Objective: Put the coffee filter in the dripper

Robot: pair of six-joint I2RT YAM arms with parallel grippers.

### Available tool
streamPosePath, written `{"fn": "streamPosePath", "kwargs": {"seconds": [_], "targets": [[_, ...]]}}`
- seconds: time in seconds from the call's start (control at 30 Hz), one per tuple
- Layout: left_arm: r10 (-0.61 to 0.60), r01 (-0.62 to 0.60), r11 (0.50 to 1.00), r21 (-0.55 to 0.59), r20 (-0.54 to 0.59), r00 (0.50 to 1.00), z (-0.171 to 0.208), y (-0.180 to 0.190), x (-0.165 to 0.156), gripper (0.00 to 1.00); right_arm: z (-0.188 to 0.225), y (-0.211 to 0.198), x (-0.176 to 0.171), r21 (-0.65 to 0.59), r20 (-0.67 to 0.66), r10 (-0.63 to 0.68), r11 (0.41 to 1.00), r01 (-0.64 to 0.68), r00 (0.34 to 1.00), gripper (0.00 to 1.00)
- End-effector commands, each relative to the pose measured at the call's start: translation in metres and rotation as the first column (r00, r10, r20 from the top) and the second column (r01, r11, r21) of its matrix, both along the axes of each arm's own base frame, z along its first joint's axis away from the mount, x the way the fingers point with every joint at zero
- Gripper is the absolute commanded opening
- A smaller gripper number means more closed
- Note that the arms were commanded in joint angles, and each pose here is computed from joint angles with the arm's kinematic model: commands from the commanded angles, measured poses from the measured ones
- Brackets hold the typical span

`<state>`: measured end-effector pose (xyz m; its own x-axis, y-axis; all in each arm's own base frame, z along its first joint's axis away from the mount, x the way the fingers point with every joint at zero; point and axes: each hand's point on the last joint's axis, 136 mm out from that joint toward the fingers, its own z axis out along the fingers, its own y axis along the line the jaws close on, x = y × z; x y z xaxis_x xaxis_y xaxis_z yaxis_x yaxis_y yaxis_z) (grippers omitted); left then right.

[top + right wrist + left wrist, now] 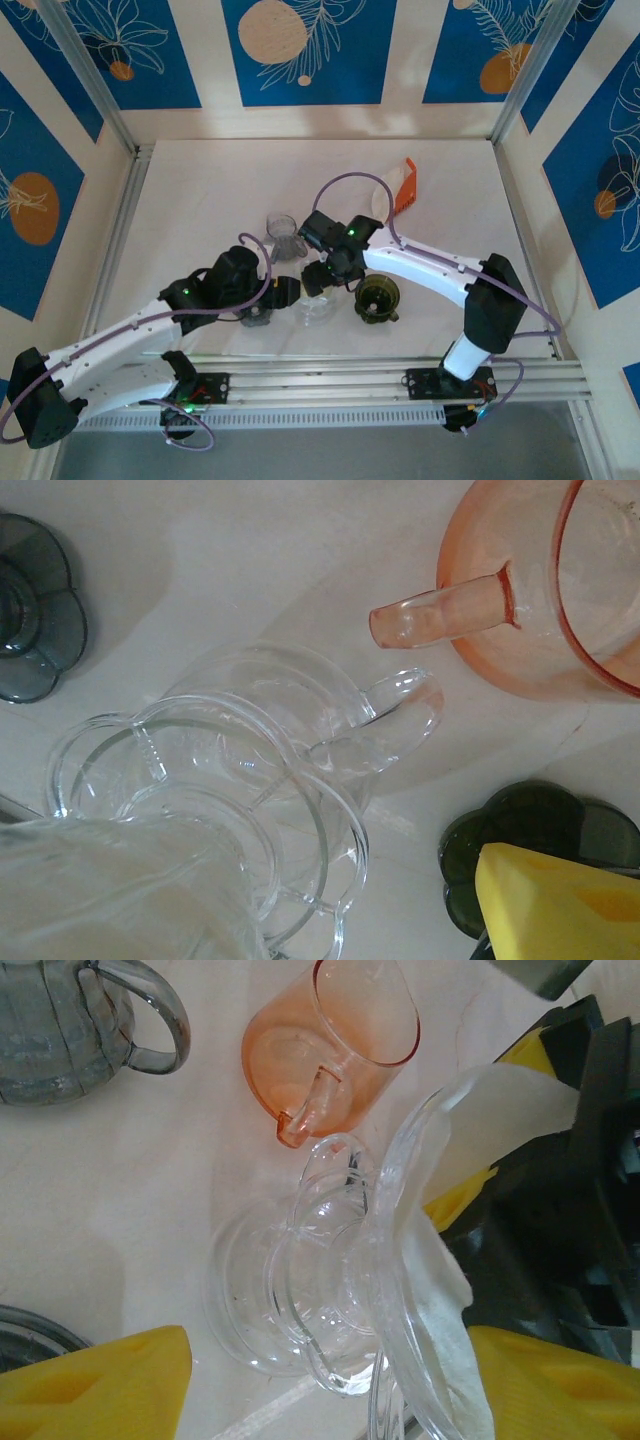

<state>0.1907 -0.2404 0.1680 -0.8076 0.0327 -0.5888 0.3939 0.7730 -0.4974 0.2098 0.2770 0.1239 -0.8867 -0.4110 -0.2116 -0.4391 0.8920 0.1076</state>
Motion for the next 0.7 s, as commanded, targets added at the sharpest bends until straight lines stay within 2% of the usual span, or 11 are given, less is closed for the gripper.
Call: {"fn": "streamPosePath", "kwargs": {"seconds": [0.0, 0.2, 0.47, 0.67], "targets": [[-0.004, 0.004, 1.000, -0.011, -0.010, 1.000, 0.003, -0.001, 0.001, 0.72, -0.011, -0.002, -0.004, -0.031, -0.021, 0.000, 1.000, 0.000, 1.000, 0.80], [-0.004, 0.004, 1.000, -0.019, -0.009, 1.000, 0.006, -0.002, 0.001, 0.73, -0.018, -0.003, -0.005, -0.046, -0.026, 0.000, 0.999, -0.001, 1.000, 0.80], [0.024, -0.022, 0.998, -0.066, 0.032, 0.999, 0.024, 0.002, 0.005, 0.86, -0.021, -0.004, -0.004, -0.063, -0.019, -0.004, 0.998, 0.003, 1.000, 0.80], [0.033, -0.031, 0.998, -0.050, 0.039, 0.999, 0.023, 0.005, 0.008, 0.87, -0.019, -0.002, -0.004, -0.057, -0.014, -0.005, 0.998, 0.004, 1.000, 0.80]]}}
